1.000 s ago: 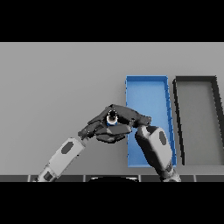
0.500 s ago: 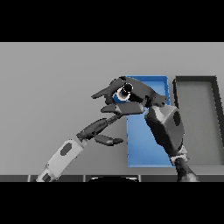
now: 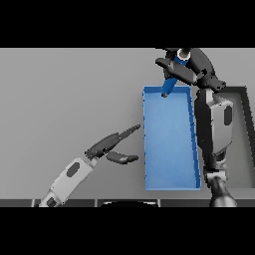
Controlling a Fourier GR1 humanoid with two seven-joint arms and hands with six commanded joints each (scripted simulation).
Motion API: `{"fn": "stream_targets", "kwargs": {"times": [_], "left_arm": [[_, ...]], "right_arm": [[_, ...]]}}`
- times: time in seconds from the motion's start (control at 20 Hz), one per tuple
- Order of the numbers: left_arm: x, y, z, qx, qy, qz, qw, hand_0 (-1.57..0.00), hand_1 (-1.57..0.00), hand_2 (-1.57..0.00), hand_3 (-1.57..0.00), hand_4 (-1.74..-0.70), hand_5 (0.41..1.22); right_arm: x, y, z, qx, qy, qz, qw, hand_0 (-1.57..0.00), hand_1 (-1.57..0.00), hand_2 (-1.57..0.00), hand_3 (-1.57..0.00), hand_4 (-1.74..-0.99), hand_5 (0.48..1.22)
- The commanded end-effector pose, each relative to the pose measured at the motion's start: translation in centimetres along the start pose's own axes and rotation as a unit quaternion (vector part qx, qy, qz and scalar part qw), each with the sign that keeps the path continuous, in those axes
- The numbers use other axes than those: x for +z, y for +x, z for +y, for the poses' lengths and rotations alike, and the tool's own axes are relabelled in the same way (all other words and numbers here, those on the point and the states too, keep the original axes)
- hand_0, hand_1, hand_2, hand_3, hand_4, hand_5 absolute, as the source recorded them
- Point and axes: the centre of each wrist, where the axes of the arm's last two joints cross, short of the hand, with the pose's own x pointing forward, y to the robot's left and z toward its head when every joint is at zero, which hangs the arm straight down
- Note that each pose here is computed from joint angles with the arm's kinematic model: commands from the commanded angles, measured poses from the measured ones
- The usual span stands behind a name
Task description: Pick up the blue pipe and place it into the blue bin.
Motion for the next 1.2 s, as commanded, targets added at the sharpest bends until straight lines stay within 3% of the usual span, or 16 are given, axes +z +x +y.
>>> {"fn": "stream_targets", "kwargs": {"times": [0.0,0.25,0.55,0.65,0.7,0.85,0.95,1.0,1.05,1.15], "left_arm": [[-0.2,-0.1,-0.2,0.001,-0.001,0.004,1.0,0.0,0.0,0.0,0.0,-0.83,0.465],[0.6,0.0,0.1,0.0,-0.004,-0.006,1.0,0.0,0.0,0.0,0.0,-0.83,0.463],[0.6,-0.3,-0.2,0.0,-0.005,0.001,1.0,0.0,0.0,0.0,0.0,-0.83,0.47],[0.3,-0.1,-0.1,-0.002,-0.005,0.001,1.0,0.0,0.0,0.0,0.0,-0.83,0.47],[0.6,-0.1,-0.3,-0.001,-0.006,-0.004,1.0,0.0,0.0,0.0,0.0,-0.83,0.471],[0.6,0.0,-0.5,-0.003,-0.005,0.002,1.0,0.0,0.0,0.0,0.0,-0.83,0.475],[0.4,0.4,-0.5,-0.004,-0.004,0.005,1.0,0.0,0.0,0.0,0.0,-0.83,0.474],[0.5,0.3,-0.5,-0.002,-0.002,0.003,1.0,0.0,0.0,0.0,0.0,-0.83,0.474],[0.6,0.2,-0.3,-0.004,-0.002,0.003,1.0,0.0,0.0,0.0,0.0,-0.83,0.476],[0.4,0.0,-0.4,-0.003,-0.005,0.006,1.0,0.0,0.0,0.0,0.0,-0.83,0.476]], "right_arm": [[0.3,-0.8,-1.0,-0.008,-0.023,0.017,1.0,-1.57,-1.57,-1.57,-1.57,-1.499,1.221],[3.3,-6.2,-3.6,-0.03,-0.096,0.115,0.988,-1.57,-1.57,-1.57,-1.57,-1.499,1.221],[7.8,-13.6,-3.8,-0.052,-0.185,0.246,0.95,-1.57,-1.57,-1.57,-1.57,-1.499,1.221],[9.0,-15.0,-3.6,-0.045,-0.187,0.282,0.94,-1.57,-1.57,-1.57,-1.08,-1.586,1.221],[9.7,-15.9,-3.4,-0.041,-0.184,0.305,0.933,-1.57,-1.57,-1.57,-1.18,-1.569,1.221],[10.8,-17.1,-2.6,-0.036,-0.182,0.345,0.92,-1.57,-1.57,-1.57,-0.69,-1.653,1.205],[11.2,-18.6,-2.1,-0.041,-0.191,0.394,0.898,-1.57,-1.57,-1.57,-1.01,-1.583,1.199],[11.5,-19.3,-2.0,-0.063,-0.201,0.415,0.885,-1.46,-1.38,-1.33,-0.81,-1.534,1.19],[11.6,-19.4,-2.3,-0.079,-0.2,0.433,0.875,-1.17,-1.11,-1.07,-0.65,-1.477,1.178],[11.3,-19.4,-2.0,-0.097,-0.196,0.46,0.861,-0.75,-0.71,-0.68,-0.41,-1.344,1.172]]}}
